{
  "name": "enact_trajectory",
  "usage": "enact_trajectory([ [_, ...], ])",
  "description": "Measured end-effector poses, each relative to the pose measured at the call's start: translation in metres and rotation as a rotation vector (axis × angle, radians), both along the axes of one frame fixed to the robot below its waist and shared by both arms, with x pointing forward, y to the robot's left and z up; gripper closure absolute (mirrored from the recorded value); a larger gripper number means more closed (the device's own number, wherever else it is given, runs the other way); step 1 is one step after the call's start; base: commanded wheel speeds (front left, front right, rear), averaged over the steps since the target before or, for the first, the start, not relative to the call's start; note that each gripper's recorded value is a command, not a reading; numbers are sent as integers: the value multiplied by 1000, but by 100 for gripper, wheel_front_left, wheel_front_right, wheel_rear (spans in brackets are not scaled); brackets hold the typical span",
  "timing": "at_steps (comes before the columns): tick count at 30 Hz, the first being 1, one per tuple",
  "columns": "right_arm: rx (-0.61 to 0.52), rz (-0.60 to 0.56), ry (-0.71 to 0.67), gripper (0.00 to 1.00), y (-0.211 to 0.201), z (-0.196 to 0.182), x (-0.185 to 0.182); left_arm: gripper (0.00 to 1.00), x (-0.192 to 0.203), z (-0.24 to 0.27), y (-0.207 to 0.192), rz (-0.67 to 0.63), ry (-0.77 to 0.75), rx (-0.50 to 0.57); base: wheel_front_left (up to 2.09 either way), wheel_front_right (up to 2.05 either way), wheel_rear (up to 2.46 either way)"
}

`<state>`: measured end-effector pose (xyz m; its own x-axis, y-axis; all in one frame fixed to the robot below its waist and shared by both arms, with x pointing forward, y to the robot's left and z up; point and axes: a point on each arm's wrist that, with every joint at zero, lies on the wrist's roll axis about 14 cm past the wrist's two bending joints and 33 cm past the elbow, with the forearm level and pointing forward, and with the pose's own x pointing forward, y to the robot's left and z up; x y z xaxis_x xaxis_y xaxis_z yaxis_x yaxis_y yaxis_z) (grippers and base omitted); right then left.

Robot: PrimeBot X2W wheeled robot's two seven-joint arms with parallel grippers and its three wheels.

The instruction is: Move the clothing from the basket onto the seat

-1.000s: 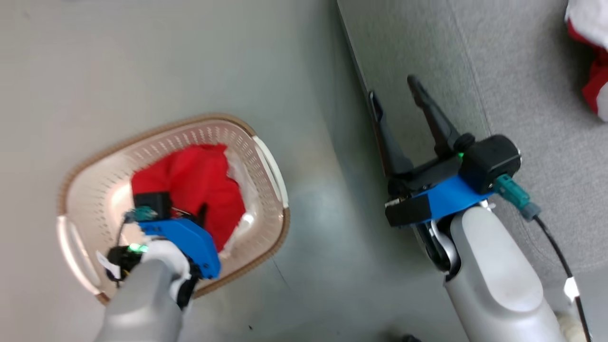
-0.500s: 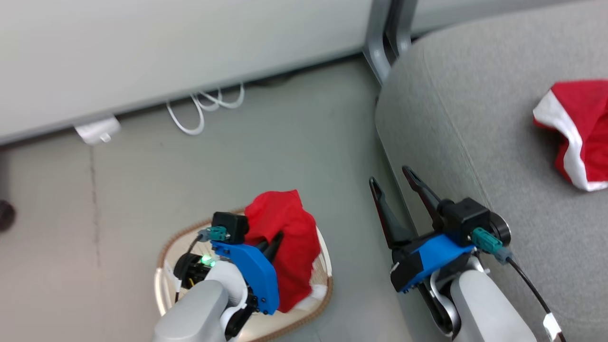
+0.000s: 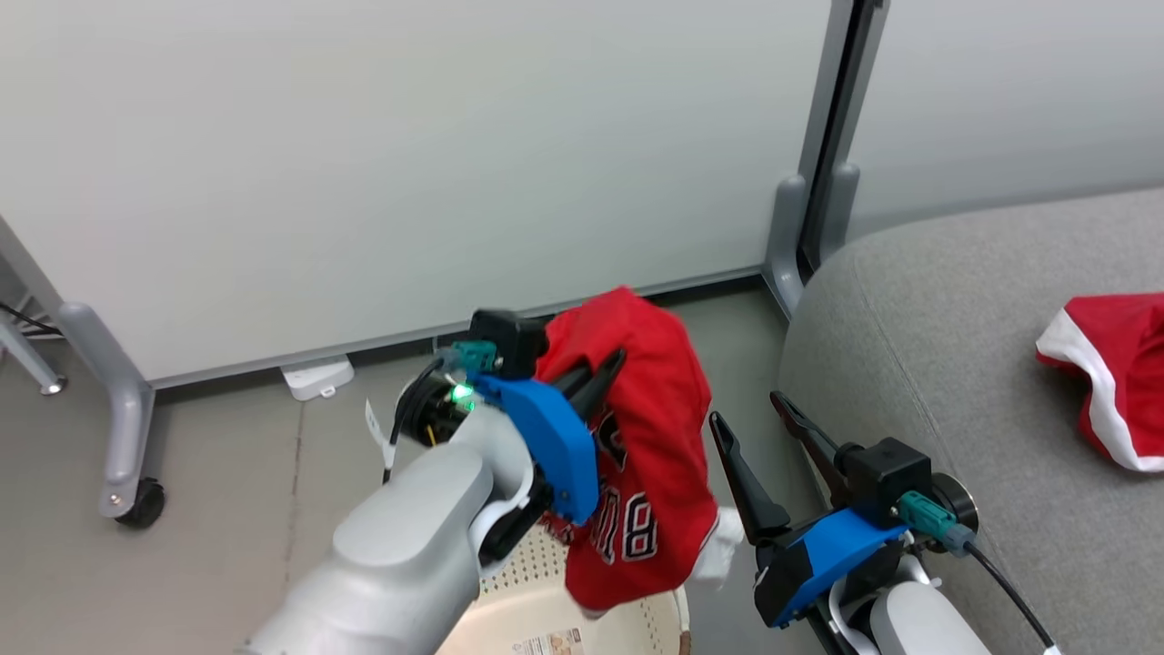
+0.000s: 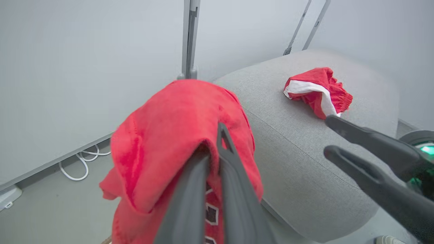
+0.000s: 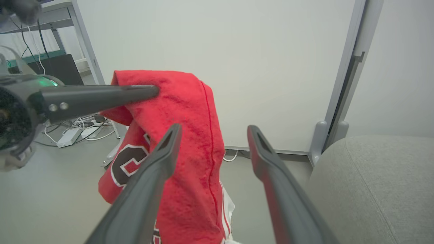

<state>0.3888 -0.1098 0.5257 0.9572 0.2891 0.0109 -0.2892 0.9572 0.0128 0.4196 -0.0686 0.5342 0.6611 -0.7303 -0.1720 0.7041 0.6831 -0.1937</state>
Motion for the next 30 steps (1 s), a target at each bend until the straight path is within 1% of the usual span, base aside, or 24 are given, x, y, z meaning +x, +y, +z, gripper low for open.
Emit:
enact_trajectory([
  [7, 4, 33, -27, 0, 12, 11, -9, 100, 3, 54, -5, -9, -136, -1, 0, 0, 0],
  [11, 4, 43, -35, 0, 15, 14, -12, 100, 4, 73, -7, -7, -175, -12, 0, 0, 0],
  [26, 3, 59, -25, 0, 21, 14, -13, 100, 1, 68, -11, -13, -164, -5, 0, 0, 0],
  [30, -10, 72, -23, 0, 25, 15, -6, 100, 1, 64, -12, -16, -151, -6, 0, 0, 0],
])
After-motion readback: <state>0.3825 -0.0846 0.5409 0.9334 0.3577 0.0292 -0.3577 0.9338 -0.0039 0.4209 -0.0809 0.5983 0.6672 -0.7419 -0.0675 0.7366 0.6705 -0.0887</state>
